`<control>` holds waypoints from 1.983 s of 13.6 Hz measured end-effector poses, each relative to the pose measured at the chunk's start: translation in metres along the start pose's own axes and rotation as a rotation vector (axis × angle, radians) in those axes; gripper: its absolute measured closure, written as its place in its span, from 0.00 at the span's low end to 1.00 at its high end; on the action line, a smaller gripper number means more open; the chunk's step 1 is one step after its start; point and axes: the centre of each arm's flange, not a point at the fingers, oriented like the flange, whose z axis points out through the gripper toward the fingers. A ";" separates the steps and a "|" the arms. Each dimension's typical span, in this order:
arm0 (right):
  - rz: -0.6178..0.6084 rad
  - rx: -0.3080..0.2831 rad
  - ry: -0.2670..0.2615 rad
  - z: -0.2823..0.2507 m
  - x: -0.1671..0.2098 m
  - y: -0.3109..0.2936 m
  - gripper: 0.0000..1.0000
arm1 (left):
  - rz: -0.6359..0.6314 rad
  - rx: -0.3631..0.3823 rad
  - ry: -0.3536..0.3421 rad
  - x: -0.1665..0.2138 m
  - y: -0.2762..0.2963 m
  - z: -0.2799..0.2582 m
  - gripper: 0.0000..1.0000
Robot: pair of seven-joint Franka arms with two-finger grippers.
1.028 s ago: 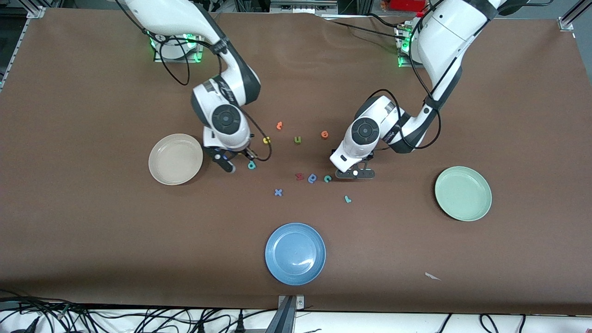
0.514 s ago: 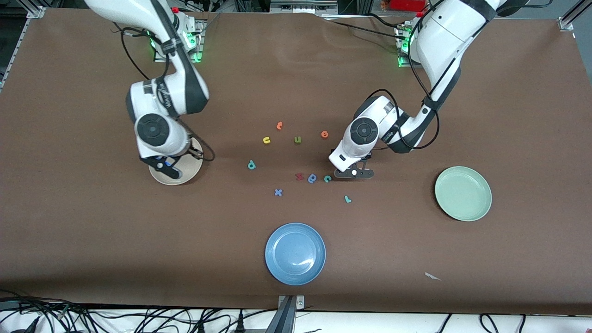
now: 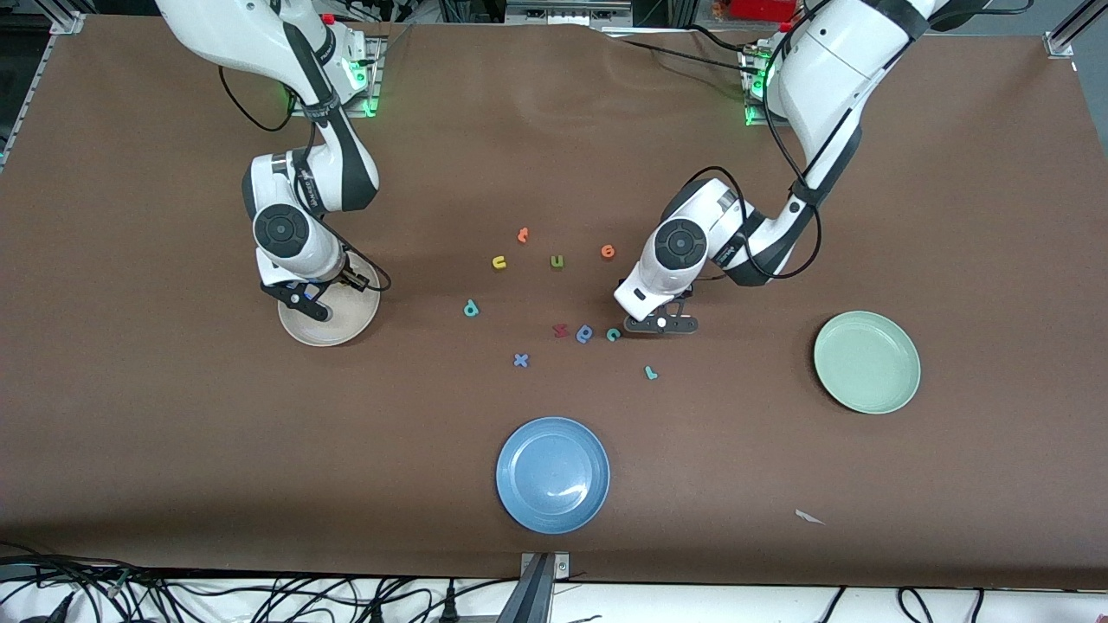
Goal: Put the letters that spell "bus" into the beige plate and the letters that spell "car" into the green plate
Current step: 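Carry the yellow S to the cream plate with the right gripper and release, then carry the yellow O to the green plate with the left gripper and release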
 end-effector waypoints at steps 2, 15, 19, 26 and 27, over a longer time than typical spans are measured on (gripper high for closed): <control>0.001 0.010 -0.007 -0.030 0.004 -0.003 0.32 | 0.001 -0.001 0.001 0.000 0.000 0.000 0.71; 0.143 0.187 0.054 -0.047 -0.049 -0.201 0.37 | 0.024 0.002 0.002 0.031 -0.042 -0.016 0.72; 0.180 0.213 0.060 -0.038 -0.059 -0.213 0.37 | 0.045 0.028 -0.014 0.067 -0.100 -0.059 0.72; 0.180 0.184 0.050 -0.017 -0.066 -0.212 0.39 | 0.137 0.042 -0.009 0.105 -0.252 -0.081 0.72; 0.180 0.184 0.050 -0.017 -0.066 -0.212 0.39 | 0.126 0.059 -0.006 0.107 -0.270 -0.081 0.72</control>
